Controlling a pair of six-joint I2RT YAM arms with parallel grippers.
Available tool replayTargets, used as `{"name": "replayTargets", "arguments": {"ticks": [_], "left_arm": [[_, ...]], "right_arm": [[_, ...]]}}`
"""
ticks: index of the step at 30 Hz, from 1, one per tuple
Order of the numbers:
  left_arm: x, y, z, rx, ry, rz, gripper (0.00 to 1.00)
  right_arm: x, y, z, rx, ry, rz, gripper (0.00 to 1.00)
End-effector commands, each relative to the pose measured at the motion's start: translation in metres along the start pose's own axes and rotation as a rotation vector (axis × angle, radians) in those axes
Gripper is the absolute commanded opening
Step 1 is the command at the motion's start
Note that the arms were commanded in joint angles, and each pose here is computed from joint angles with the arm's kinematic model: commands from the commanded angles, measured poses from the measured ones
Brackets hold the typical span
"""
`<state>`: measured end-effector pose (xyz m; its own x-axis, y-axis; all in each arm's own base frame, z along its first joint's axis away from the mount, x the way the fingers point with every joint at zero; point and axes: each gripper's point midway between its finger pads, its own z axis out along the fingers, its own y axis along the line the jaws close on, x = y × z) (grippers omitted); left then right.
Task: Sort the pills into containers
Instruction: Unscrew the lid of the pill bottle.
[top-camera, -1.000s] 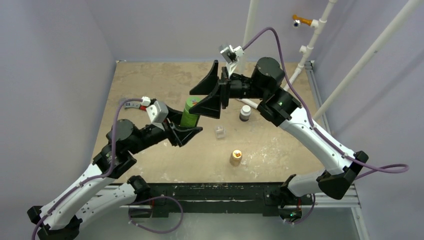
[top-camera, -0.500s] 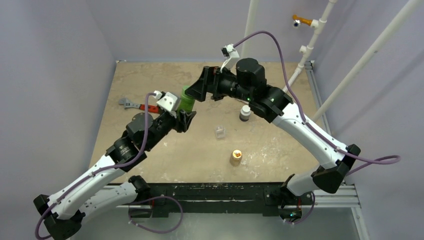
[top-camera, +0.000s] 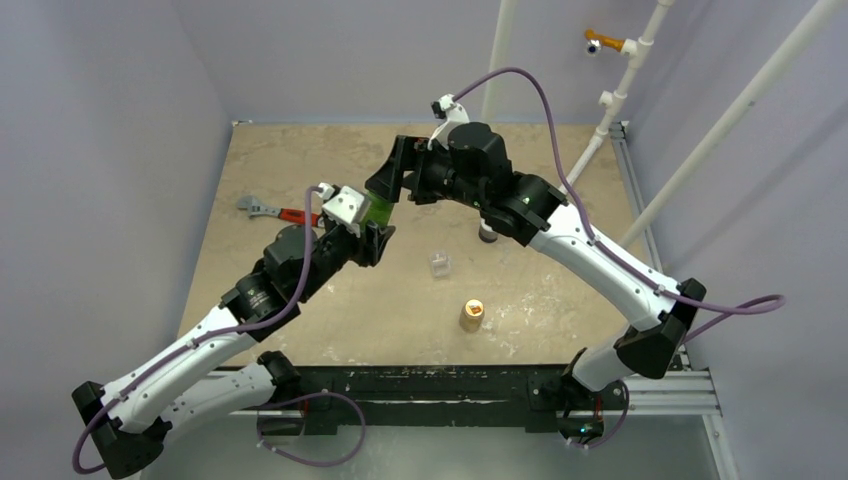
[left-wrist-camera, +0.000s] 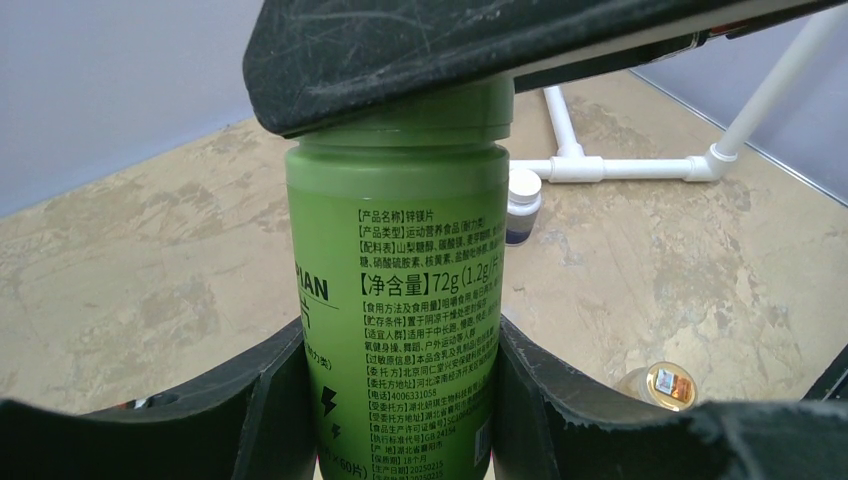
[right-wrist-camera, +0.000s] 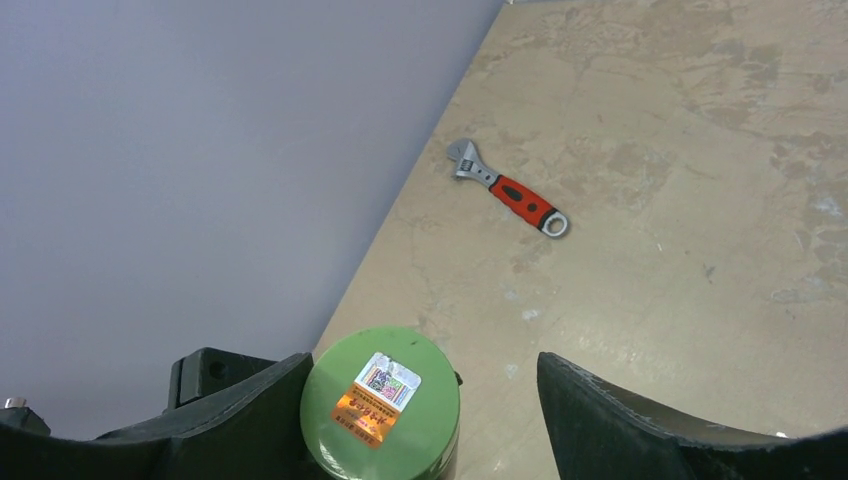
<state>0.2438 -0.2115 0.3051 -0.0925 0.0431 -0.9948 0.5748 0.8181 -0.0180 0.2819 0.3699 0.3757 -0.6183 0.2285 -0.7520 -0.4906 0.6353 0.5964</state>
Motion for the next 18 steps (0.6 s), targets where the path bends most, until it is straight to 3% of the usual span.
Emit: {"name": "replayTargets", "arguments": {"ticks": [1,10,15,18], "left_arm": [[-0.022,-0.003,0.002,0.007,-0.085,-0.008,0.0],[-0.019,-0.004,0.002,0.008,-0.075,-0.032,0.0],[-0.025,-0.02,-0.01,0.107,-0.101,-0.067,0.0],[-0.028,-0.039,-0.024,0.23,-0.146,-0.108,0.0]], "right_arm": [[-0.018,0.015,-0.003,-0.018,-0.053,0.017,0.76],[-0.008,0.028,-0.004,-0.09,0.002,0.028,0.28],[-0.015,0.032,-0.013,-0.204,0.004,-0.013,0.14],[-0.026,0.043,-0.023,-0.335,-0.027,-0.075,0.11]]}}
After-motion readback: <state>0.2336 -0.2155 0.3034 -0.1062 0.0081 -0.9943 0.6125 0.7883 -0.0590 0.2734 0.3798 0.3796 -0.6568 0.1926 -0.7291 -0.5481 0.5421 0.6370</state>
